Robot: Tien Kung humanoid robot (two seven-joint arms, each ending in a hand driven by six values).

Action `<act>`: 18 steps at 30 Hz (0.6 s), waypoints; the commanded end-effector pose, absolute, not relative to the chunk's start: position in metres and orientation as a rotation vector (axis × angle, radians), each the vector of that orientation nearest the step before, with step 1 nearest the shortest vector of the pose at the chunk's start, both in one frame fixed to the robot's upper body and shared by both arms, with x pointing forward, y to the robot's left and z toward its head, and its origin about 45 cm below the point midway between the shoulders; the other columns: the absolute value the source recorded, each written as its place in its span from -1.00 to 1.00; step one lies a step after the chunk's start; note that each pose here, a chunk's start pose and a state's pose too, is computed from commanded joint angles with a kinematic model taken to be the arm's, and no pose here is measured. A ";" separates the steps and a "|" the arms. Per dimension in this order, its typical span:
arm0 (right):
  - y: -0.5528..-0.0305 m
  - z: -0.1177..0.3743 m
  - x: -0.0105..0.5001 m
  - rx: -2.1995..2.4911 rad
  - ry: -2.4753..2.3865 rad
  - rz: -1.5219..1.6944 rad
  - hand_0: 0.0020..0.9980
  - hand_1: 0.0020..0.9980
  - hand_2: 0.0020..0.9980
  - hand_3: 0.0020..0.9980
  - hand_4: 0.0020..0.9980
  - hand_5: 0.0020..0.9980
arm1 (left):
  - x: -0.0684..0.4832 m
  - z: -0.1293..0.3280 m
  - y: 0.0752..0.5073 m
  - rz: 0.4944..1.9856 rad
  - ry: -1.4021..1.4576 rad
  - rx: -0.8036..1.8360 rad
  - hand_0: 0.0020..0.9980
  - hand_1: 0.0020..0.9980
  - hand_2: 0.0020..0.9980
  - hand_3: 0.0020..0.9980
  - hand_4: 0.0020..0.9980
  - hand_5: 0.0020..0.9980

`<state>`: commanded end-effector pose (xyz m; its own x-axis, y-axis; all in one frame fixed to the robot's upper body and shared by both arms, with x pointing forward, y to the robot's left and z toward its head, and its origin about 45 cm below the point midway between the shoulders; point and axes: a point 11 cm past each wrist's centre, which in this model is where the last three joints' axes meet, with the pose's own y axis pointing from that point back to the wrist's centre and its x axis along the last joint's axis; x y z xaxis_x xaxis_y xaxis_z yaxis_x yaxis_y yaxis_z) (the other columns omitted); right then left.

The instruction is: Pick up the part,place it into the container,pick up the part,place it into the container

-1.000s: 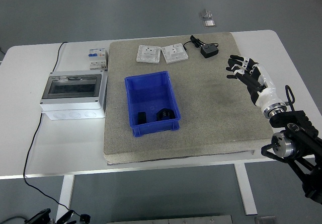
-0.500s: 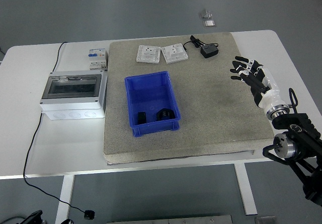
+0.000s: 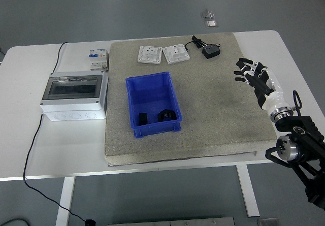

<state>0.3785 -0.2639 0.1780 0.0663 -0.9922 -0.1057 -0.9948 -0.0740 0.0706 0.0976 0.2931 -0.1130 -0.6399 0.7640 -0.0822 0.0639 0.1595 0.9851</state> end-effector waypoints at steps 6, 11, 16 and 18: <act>-0.264 0.177 0.379 -2.278 2.128 0.199 0.22 0.13 0.34 0.28 0.54 -0.11 | 0.105 -0.113 0.292 1.582 1.886 0.698 0.16 0.29 0.34 0.54 0.94 1.00; -0.266 0.177 0.379 -2.275 2.133 0.199 0.21 0.13 0.33 0.28 0.53 -0.08 | 0.112 -0.110 0.304 1.618 1.775 0.818 0.20 0.34 0.42 0.54 0.69 1.00; -0.265 0.178 0.379 -2.277 2.133 0.196 0.21 0.13 0.33 0.28 0.53 -0.08 | 0.128 -0.106 0.324 1.706 1.589 0.901 0.20 0.34 0.42 0.54 0.69 1.00; -0.265 0.177 0.379 -2.274 2.136 0.197 0.20 0.10 0.33 0.28 0.53 -0.07 | 0.133 -0.105 0.327 1.717 1.527 0.923 0.23 0.40 0.54 0.66 0.66 0.81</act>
<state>0.3789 -0.2648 0.1774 0.0587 -0.9930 -0.1021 -0.9950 -0.0665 0.0747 0.1333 0.3265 -0.1053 -0.5384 0.8387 0.0812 -0.0172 -0.1072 0.9941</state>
